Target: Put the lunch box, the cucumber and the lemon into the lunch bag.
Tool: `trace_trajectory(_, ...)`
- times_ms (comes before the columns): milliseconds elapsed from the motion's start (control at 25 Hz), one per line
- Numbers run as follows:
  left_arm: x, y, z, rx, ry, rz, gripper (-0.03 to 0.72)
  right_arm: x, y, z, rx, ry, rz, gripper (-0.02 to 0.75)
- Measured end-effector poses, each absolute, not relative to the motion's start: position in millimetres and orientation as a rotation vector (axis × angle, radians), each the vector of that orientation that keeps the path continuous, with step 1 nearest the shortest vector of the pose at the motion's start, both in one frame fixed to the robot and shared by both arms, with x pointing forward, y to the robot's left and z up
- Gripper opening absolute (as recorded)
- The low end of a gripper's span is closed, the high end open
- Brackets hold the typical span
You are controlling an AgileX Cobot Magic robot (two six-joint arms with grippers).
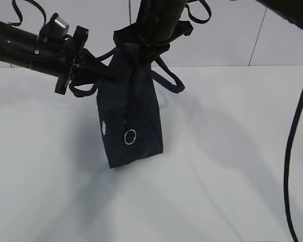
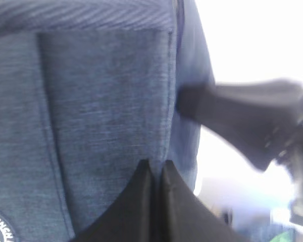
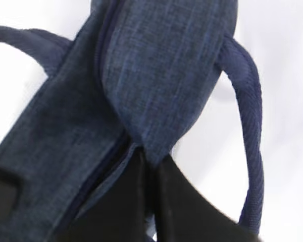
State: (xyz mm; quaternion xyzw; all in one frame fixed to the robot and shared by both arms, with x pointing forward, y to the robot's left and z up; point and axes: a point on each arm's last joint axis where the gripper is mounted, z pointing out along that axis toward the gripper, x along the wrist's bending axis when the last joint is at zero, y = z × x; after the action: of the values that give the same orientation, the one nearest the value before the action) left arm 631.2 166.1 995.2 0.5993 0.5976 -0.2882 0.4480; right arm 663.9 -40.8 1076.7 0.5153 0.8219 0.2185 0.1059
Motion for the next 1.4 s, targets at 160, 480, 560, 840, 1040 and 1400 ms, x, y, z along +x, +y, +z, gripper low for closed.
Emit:
trace_trajectory(160, 635.1, 152.0, 998.2, 1.417, 1.475, -0.666, -0.009, 671.2, -53.1, 1076.1, 1.539, 2.389, 0.621, 0.002)
trace_trajectory(480, 652.8, 151.6, 996.4, 1.213, 1.513, -0.580, -0.009, 686.7, -82.6, 1076.1, 1.625, 2.327, 0.616, 0.002)
trace_trajectory(560, 656.8, 149.0, 986.8, 1.168, 1.520, -0.622, -0.009, 686.7, -82.6, 1076.1, 1.633, 2.322, 0.618, 0.002)
trace_trajectory(840, 668.6, 128.4, 974.8, 1.175, 1.459, -0.712, -0.009, 686.8, -82.8, 1076.1, 1.641, 2.318, 0.619, 0.003)
trace_trajectory(1040, 668.8, 127.4, 974.3, 1.177, 1.458, -0.711, -0.008, 687.1, -83.4, 1076.1, 1.662, 2.300, 0.617, 0.003)
trace_trajectory(1400, 668.7, 127.3, 971.8, 1.195, 1.460, -0.707, 0.048, 688.5, -83.7, 1074.4, 1.695, 2.272, 0.617, 0.169)
